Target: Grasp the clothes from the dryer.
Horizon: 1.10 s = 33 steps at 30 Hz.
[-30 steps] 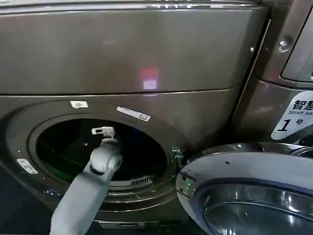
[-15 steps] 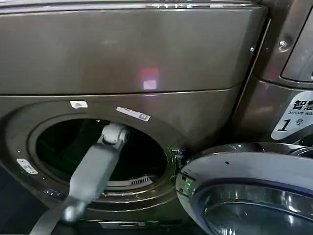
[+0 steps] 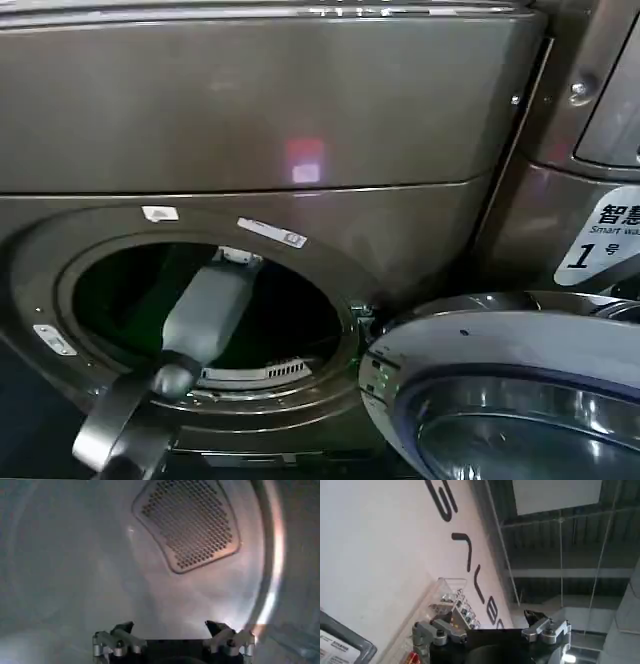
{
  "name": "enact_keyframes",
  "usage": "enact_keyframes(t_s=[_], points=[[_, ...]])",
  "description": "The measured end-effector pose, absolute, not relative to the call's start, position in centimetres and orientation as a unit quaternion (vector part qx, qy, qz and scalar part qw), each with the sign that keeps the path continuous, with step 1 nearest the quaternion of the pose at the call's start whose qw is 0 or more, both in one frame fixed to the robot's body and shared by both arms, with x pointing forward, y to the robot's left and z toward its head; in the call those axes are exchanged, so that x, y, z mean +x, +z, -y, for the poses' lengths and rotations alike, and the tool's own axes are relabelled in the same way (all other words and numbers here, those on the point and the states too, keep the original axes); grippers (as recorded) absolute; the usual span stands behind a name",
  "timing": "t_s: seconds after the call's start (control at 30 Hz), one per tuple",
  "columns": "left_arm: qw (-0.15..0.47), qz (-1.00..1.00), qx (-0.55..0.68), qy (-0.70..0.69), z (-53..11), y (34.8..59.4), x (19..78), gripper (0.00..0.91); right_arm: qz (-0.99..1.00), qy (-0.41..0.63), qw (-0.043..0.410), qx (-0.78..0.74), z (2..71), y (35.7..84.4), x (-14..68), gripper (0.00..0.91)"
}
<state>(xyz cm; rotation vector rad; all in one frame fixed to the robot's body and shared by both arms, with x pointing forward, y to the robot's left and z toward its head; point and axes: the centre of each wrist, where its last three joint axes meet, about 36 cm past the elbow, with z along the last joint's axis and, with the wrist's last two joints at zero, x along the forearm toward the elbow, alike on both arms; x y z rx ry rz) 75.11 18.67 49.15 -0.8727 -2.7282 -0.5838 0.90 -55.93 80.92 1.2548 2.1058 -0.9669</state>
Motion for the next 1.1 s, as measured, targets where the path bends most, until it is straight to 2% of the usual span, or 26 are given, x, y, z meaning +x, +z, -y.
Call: enact_keyframes(t_s=[0.43, 0.57, 1.1], points=[[0.190, 0.813, -0.459, -0.304, -20.2, 50.0, 76.9, 0.907, -0.777, -0.355, 0.249, 0.455, 55.8, 80.7, 1.2, 0.907], [0.219, 0.773, -0.497, -0.329, -20.5, 49.6, 77.1, 0.907, -0.779, -0.355, 0.249, 0.454, 55.8, 80.6, 1.4, 0.907], [0.308, 0.636, -0.551, -0.443, -19.8, 50.0, 77.9, 0.907, -0.781, -0.353, 0.248, 0.450, 55.6, 80.3, 1.6, 0.907]])
